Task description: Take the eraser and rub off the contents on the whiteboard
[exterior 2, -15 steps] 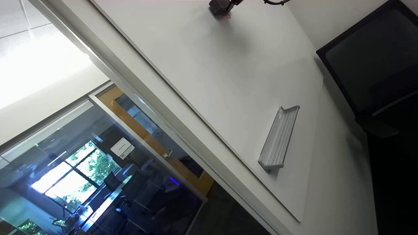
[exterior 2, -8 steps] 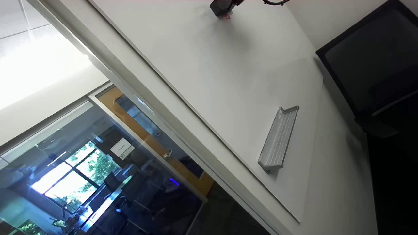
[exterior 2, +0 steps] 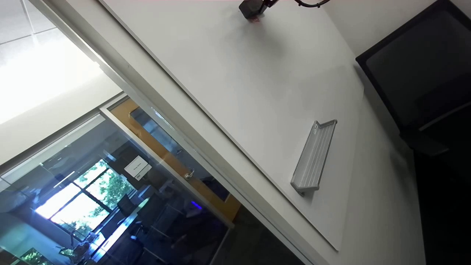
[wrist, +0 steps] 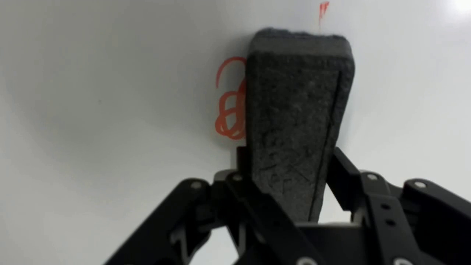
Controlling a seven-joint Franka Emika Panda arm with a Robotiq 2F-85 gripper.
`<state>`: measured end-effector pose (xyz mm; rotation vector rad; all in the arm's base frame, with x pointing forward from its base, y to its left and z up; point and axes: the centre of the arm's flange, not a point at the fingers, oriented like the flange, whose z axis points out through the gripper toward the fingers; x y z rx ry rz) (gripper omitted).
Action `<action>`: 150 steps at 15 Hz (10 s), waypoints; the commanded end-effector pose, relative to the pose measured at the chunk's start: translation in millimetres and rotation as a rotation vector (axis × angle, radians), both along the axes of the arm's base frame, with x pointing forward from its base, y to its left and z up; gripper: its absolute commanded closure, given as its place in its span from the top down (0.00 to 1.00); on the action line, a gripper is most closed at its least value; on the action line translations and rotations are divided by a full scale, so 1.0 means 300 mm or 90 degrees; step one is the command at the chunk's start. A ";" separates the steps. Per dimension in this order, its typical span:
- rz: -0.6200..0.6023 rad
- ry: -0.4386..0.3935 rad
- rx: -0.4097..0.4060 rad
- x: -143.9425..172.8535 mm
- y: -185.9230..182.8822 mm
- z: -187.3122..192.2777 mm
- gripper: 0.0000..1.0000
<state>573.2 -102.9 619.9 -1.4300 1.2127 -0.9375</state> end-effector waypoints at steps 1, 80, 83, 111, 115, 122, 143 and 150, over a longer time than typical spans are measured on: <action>0.040 0.026 0.010 0.080 0.061 -0.036 0.28; 0.215 0.359 -0.126 -0.376 0.469 -0.505 0.28; 0.224 0.358 -0.134 -0.387 0.494 -0.588 0.28; 0.222 0.433 -0.174 -0.399 0.614 -0.991 0.28; 0.232 0.438 -0.183 -0.373 0.630 -1.049 0.28; 0.220 0.452 -0.190 -0.284 0.652 -1.135 0.28; 0.220 0.424 -0.211 -0.212 0.672 -1.135 0.99; 0.210 0.420 -0.220 -0.274 0.635 -0.990 1.00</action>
